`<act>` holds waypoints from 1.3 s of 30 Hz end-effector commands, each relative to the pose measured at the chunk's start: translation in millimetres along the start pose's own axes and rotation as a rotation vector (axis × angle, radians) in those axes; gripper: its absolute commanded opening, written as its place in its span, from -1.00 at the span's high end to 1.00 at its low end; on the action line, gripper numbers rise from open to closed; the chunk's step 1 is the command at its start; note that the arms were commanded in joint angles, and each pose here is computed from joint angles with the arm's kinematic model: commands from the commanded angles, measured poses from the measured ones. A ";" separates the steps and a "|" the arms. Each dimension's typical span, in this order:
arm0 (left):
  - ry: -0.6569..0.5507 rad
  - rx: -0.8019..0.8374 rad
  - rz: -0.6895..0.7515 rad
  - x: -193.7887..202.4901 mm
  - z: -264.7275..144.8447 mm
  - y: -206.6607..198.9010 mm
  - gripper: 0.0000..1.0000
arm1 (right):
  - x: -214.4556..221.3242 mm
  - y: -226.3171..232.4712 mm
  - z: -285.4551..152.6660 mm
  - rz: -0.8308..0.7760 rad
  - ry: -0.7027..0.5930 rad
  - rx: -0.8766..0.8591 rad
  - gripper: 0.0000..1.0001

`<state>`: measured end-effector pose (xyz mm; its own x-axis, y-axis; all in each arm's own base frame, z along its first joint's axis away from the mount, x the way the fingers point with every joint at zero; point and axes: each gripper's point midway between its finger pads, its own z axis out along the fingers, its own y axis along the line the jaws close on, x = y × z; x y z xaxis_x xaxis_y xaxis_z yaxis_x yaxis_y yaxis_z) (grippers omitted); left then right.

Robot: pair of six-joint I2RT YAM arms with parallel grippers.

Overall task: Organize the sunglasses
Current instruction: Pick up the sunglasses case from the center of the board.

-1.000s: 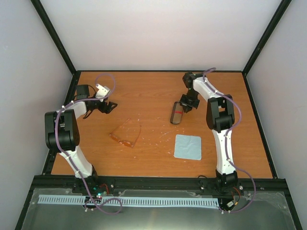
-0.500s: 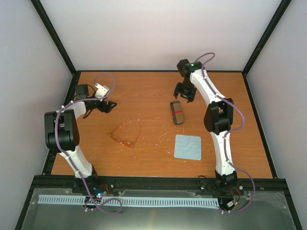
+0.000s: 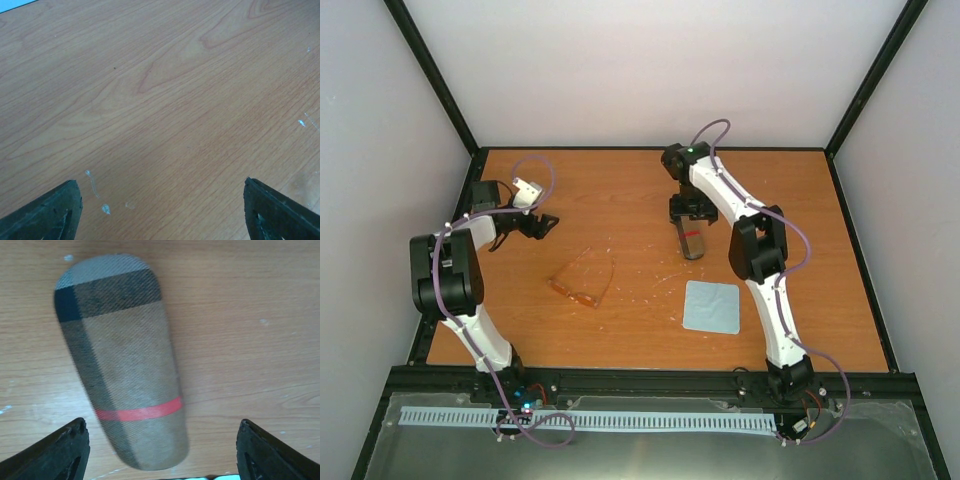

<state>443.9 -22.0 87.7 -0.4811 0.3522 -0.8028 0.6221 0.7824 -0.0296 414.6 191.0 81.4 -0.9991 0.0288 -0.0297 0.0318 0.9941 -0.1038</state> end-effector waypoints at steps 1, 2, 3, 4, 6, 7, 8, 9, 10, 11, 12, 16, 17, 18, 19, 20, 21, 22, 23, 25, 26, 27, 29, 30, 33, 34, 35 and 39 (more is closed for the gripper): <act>-0.031 -0.022 0.036 -13.0 -8.9 3.4 -0.76 | -2.2 -20.0 -4.3 -0.093 -0.023 0.081 -0.58; -0.030 -0.021 0.032 -12.4 -8.7 3.5 -0.76 | -3.0 -18.3 -2.4 -0.109 -0.025 0.072 -0.59; -0.031 -0.022 0.029 -12.9 -9.1 3.8 -0.76 | -2.8 -16.1 -1.1 -0.122 -0.023 0.058 -0.77; -0.031 -0.023 0.029 -13.1 -9.2 3.9 -0.76 | -2.2 -13.8 0.4 -0.139 -0.021 0.045 -0.80; -0.028 -0.026 0.030 -12.7 -9.0 4.3 -0.76 | -2.9 -9.1 -0.1 -0.166 -0.029 0.010 -0.81; -0.026 -0.026 0.029 -11.7 -8.8 4.5 -0.76 | -1.0 -6.7 1.1 -0.179 -0.025 -0.008 -0.82; -0.023 -0.026 0.029 -11.1 -8.7 4.2 -0.76 | 2.2 -5.9 4.2 -0.191 -0.013 -0.020 -0.89; -0.022 -0.026 0.031 -10.8 -8.7 4.2 -0.76 | 3.7 -5.2 4.9 -0.200 -0.007 -0.034 -0.91; -0.022 -0.027 0.031 -10.5 -8.6 4.4 -0.76 | 6.0 -4.7 6.7 -0.207 0.001 -0.041 -0.91; -0.022 -0.027 0.031 -10.5 -8.6 4.4 -0.76 | 6.2 -4.8 6.7 -0.212 0.001 -0.045 -0.91; -0.021 -0.026 0.030 -10.3 -8.4 3.9 -0.76 | 7.7 -4.2 8.2 -0.219 0.007 -0.052 -0.91; -0.023 -0.023 0.025 -10.3 -8.5 3.5 -0.75 | 8.8 -1.0 12.2 -0.227 0.018 -0.076 -0.91; -0.024 -0.022 0.025 -10.5 -8.4 3.0 -0.75 | 9.6 -1.1 14.6 -0.227 0.026 -0.077 -0.91; -0.024 -0.021 0.026 -10.5 -8.5 2.8 -0.75 | 11.1 -0.3 17.6 -0.227 0.038 -0.082 -0.91; -0.025 -0.021 0.026 -10.5 -8.7 2.6 -0.75 | 12.0 0.4 18.8 -0.227 0.044 -0.088 -0.90; -0.025 -0.020 0.027 -10.1 -8.6 2.2 -0.75 | 13.3 1.3 21.0 -0.227 0.053 -0.091 -0.90; -0.024 -0.020 0.026 -9.5 -8.5 2.2 -0.75 | 14.0 1.6 22.7 -0.229 0.058 -0.092 -0.90; -0.024 -0.021 0.026 -9.4 -8.6 2.4 -0.75 | 15.0 1.5 24.5 -0.230 0.064 -0.090 -0.90; -0.025 -0.019 0.028 -9.8 -8.6 1.7 -0.75 | 16.1 1.1 26.3 -0.231 0.071 -0.088 -0.89; -0.024 -0.019 0.026 -9.2 -8.6 1.8 -0.75 | 18.2 1.1 29.4 -0.232 0.083 -0.087 -0.89; -0.027 -0.018 0.027 -10.0 -8.6 1.4 -0.75 | 18.9 0.6 30.8 -0.233 0.087 -0.084 -0.88; -0.028 -0.018 0.027 -10.1 -8.5 1.6 -0.75 | 19.0 0.0 31.9 -0.232 0.090 -0.083 -0.87; -0.027 -0.018 0.027 -10.0 -8.6 1.5 -0.75 | 20.1 -0.7 34.5 -0.232 0.099 -0.080 -0.85; -0.026 -0.018 0.026 -9.6 -8.5 1.3 -0.76 | 20.2 -1.0 35.5 -0.232 0.103 -0.078 -0.84; -0.026 -0.021 0.025 -9.1 -8.7 1.9 -0.75 | 20.8 -1.5 37.8 -0.233 0.109 -0.074 -0.77; -0.027 -0.020 0.026 -9.4 -8.4 1.6 -0.75 | 20.1 -1.7 37.4 -0.233 0.107 -0.075 -0.76; -0.027 -0.020 0.025 -9.1 -8.3 1.6 -0.75 | 20.6 -1.8 37.9 -0.233 0.109 -0.075 -0.74; -0.030 -0.021 0.025 -9.1 -8.2 1.7 -0.75 | 23.4 -2.0 42.8 -0.232 0.130 -0.076 -0.75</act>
<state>442.1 -20.6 83.9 -0.4901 0.3539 -0.7966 0.6158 0.7874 -0.0290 397.8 188.6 45.0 -0.9787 -0.1909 0.0758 -0.1930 0.9810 -0.0215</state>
